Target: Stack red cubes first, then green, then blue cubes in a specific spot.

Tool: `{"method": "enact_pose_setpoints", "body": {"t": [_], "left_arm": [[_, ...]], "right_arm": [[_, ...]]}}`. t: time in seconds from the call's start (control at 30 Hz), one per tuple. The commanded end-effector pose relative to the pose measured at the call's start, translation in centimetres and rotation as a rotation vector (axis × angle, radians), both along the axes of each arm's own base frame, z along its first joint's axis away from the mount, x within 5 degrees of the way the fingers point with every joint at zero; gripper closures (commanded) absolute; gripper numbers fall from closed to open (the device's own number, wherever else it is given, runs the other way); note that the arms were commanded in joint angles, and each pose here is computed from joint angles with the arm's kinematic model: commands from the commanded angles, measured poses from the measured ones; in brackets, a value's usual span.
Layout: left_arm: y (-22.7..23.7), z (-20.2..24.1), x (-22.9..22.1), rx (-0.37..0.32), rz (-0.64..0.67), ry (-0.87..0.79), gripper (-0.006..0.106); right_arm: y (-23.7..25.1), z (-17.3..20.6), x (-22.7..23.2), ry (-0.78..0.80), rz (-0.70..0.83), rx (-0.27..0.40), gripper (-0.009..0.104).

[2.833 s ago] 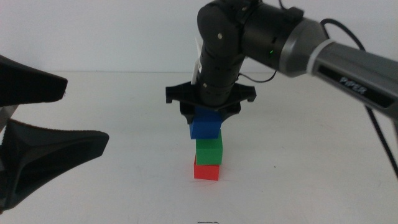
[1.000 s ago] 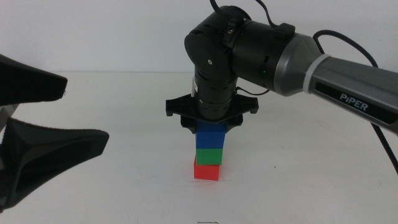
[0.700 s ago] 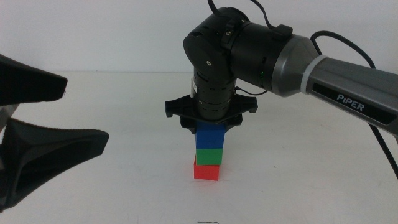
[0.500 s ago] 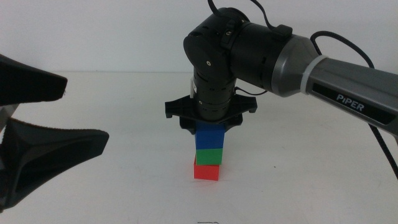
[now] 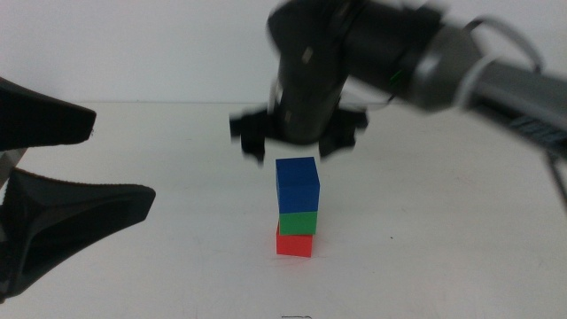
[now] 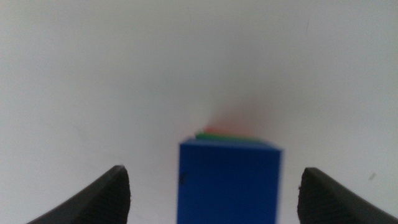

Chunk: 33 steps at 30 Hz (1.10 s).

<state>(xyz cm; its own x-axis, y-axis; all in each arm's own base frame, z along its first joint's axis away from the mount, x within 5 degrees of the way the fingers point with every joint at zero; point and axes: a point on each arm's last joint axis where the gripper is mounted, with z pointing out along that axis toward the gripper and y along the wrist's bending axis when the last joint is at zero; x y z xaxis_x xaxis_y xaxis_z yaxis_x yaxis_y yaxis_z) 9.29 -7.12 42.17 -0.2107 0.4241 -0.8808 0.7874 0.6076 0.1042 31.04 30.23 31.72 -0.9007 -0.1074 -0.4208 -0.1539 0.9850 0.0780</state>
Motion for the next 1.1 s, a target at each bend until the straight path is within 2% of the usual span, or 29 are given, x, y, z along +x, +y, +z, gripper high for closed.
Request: {"method": "enact_pose_setpoints", "body": {"t": [0.0, 0.13, 0.2, 0.27, 0.37, 0.5, 0.57, 0.77, 1.07], "left_arm": [[-0.2, 1.3, 0.0, -0.077, 0.011, -0.052, 0.008], [-0.2, 1.3, 0.0, -0.078, 0.011, -0.052, 0.008], [-0.2, 1.3, 0.0, -0.078, 0.011, -0.052, 0.008], [-0.2, 1.3, 0.0, -0.078, 0.011, -0.052, 0.008], [-0.2, 1.3, 0.0, -0.078, 0.011, -0.052, 0.008], [-0.2, 1.3, 0.0, -0.078, 0.011, -0.052, 0.008], [-0.2, 1.3, 0.0, -0.078, 0.011, -0.052, 0.008], [-0.2, 1.3, 0.0, -0.078, 0.011, -0.052, 0.008], [-0.2, 1.3, 0.0, -0.078, 0.011, -0.052, 0.008]], "right_arm": [[-2.9, 7.1, -1.9, -0.138, 0.002, 0.033, 0.001], [-5.7, 11.3, -3.6, -0.225, 0.025, 0.084, 0.001], [-7.6, 12.8, -4.5, -0.262, 0.067, 0.083, 0.001], [-9.8, 13.4, -5.2, -0.287, 0.081, 0.072, 0.001], [-13.6, 14.0, -7.0, -0.336, 0.071, 0.092, 0.001], [-19.2, 14.2, -10.2, -0.455, 0.040, 0.185, 0.001], [-21.3, 13.8, -11.5, -0.513, 0.029, 0.208, 0.001], [-25.1, 11.6, -13.6, -0.575, -0.007, 0.176, 0.001], [-25.6, 11.2, -13.4, -0.601, -0.005, 0.122, 0.001]]}}
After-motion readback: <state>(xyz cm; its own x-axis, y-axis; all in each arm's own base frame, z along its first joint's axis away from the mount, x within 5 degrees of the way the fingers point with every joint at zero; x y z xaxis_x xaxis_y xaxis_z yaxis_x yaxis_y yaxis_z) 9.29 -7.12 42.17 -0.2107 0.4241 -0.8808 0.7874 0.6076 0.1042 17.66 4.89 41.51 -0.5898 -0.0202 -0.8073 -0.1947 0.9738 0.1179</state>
